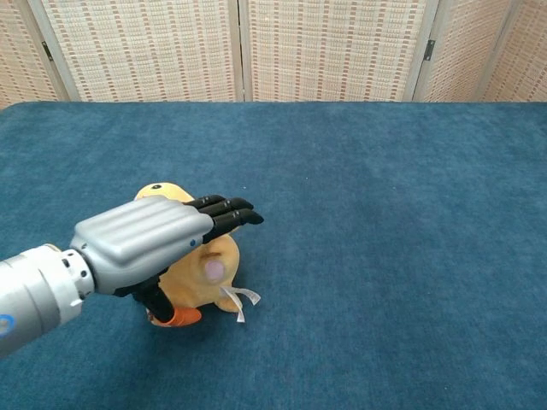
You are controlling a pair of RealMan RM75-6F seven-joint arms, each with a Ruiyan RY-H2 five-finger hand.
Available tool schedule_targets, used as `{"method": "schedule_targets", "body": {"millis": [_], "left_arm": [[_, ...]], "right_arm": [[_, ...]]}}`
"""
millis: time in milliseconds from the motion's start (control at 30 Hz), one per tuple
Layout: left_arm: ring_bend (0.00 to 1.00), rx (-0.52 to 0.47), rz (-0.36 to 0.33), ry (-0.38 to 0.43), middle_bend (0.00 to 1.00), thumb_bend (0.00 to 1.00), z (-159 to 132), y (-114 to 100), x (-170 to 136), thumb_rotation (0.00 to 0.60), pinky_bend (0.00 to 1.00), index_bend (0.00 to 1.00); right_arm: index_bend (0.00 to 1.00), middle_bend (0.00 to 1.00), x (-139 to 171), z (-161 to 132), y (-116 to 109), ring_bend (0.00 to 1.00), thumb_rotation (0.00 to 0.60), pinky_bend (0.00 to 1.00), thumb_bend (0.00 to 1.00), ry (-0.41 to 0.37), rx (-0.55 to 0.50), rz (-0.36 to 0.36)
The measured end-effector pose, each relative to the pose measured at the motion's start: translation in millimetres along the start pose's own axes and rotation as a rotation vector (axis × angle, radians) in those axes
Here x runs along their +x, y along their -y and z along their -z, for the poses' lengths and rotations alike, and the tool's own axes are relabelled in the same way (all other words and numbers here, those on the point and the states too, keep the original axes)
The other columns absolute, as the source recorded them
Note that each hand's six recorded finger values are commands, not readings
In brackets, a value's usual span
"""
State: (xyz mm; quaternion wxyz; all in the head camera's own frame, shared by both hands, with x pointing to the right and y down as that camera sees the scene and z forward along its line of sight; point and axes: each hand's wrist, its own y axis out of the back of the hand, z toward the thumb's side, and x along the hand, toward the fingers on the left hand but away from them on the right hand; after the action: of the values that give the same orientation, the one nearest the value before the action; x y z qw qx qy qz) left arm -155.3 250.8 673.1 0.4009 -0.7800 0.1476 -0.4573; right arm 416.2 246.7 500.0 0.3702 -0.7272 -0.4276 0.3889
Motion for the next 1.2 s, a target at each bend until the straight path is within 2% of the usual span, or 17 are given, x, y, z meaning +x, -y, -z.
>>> {"method": "schedule_targets", "body": {"millis": [100, 167, 200, 233, 333, 467, 600, 733, 833, 1000, 1200], "left_arm": [[0.12, 0.015, 0.02, -0.022, 0.1, 0.24, 6.8, 6.7, 10.5, 0.6, 0.46, 0.1], [0.4, 0.019, 0.008, -0.035, 0.41, 0.34, 9.8, 6.6, 13.3, 0.6, 0.73, 0.36], [0.49, 0.019, -0.004, -0.04, 0.53, 0.39, 10.3, 5.4, 13.7, 0.6, 0.81, 0.46], [0.61, 0.022, -0.027, -0.048, 0.69, 0.48, 11.3, 3.6, 14.0, 0.6, 0.91, 0.6], [0.72, 0.035, -0.105, -0.063, 0.85, 0.61, 13.7, -2.7, 11.8, 0.6, 0.99, 0.74], [0.77, 0.07, -0.22, -0.063, 0.9, 0.67, 13.9, -11.8, -0.1, 0.6, 1.0, 0.77], [0.78, 0.091, -0.322, -0.049, 0.91, 0.68, 14.3, -20.8, -21.3, 0.6, 1.0, 0.77], [0.78, 0.132, -0.425, -0.046, 0.91, 0.68, 25.4, -34.8, -53.0, 0.6, 1.0, 0.77], [0.78, 0.178, -0.477, -0.064, 0.91, 0.69, 42.6, -44.9, -81.2, 0.6, 1.0, 0.77], [0.78, 0.238, -0.507, -0.131, 0.91, 0.69, 83.3, -52.9, -130.4, 0.6, 1.0, 0.77], [0.78, 0.215, -0.458, -0.172, 0.91, 0.68, 122.6, -34.4, -163.9, 0.6, 1.0, 0.77]], "right_arm": [[0.0, 0.0, 1.4, -1.5, 0.4, 0.0, 0.6, 0.0, 0.09, -0.005, -0.004, -0.006], [0.0, 0.0, 1.8, -2.3, 0.9, 0.0, 0.6, 0.0, 0.09, -0.007, -0.002, -0.006], [0.0, 0.0, 1.9, -2.6, 1.4, 0.0, 0.6, 0.0, 0.09, -0.007, -0.001, -0.008], [0.0, 0.0, 1.9, -2.9, 2.3, 0.0, 0.6, 0.0, 0.09, -0.008, -0.001, -0.012], [0.0, 0.0, 1.6, -3.2, 5.1, 0.0, 0.6, 0.0, 0.09, -0.007, 0.0, -0.028], [0.0, 0.0, 2.1, -5.7, 8.0, 0.0, 0.6, 0.0, 0.09, -0.017, 0.002, -0.049], [0.0, 0.0, 4.1, -8.1, 10.4, 0.0, 0.6, 0.0, 0.09, -0.025, 0.007, -0.062], [0.0, 0.0, 6.1, -10.3, 13.4, 0.0, 0.6, 0.0, 0.09, -0.03, 0.02, -0.07], [0.0, 0.0, 7.3, -12.4, 15.9, 0.0, 0.6, 0.0, 0.09, -0.033, 0.031, -0.072], [0.0, 0.0, 8.4, -15.7, 20.6, 0.0, 0.6, 0.0, 0.09, -0.033, 0.055, -0.073], [0.0, 0.0, 7.8, -21.0, 30.0, 0.0, 0.6, 0.0, 0.09, -0.024, 0.077, -0.074]]}}
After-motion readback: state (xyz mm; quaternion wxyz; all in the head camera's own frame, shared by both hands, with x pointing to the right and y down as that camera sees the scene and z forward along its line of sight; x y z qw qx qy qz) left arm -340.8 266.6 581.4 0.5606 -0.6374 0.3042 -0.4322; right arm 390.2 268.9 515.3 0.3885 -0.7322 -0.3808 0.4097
